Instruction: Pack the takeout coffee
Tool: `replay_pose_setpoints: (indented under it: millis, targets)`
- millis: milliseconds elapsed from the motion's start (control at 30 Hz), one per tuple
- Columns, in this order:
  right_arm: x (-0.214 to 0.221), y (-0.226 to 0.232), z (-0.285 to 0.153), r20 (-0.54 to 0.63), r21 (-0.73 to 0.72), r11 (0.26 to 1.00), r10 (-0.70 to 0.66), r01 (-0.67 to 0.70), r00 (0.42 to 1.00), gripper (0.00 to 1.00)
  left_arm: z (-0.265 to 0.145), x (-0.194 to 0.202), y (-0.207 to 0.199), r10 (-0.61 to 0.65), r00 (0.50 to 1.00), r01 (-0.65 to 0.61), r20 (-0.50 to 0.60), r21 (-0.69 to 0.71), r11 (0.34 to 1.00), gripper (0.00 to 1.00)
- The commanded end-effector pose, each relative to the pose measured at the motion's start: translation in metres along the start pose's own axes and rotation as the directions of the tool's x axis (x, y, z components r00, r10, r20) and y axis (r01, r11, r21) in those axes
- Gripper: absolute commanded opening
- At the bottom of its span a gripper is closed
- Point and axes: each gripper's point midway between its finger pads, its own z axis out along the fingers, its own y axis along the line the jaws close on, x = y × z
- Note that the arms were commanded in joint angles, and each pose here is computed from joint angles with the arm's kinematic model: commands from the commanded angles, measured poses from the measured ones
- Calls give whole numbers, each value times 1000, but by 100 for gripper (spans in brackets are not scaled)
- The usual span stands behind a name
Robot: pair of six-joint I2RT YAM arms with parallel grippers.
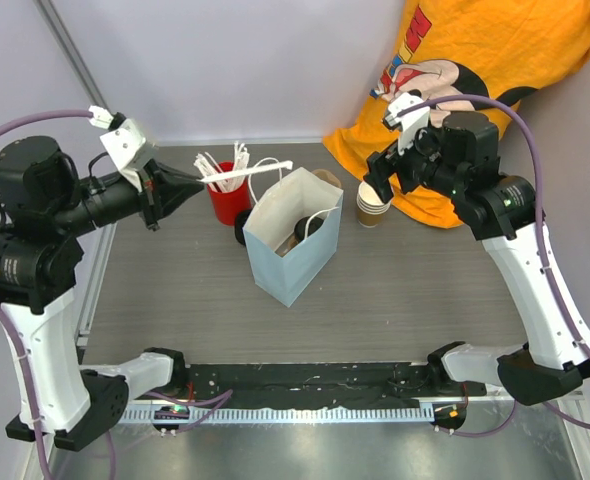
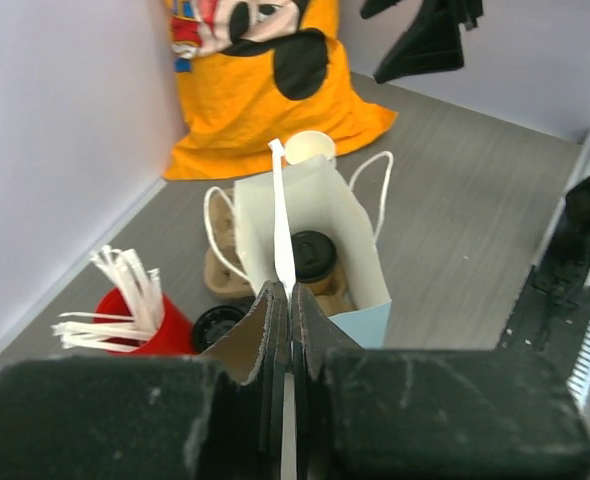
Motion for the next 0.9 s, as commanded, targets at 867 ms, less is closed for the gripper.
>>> replay_pose_setpoints:
  millis: [867]
  targets:
    - [-18,-28,-20,70,107,994,2,-9,998,88,80,119,-27,189,810,-150,-555,115,982,1]
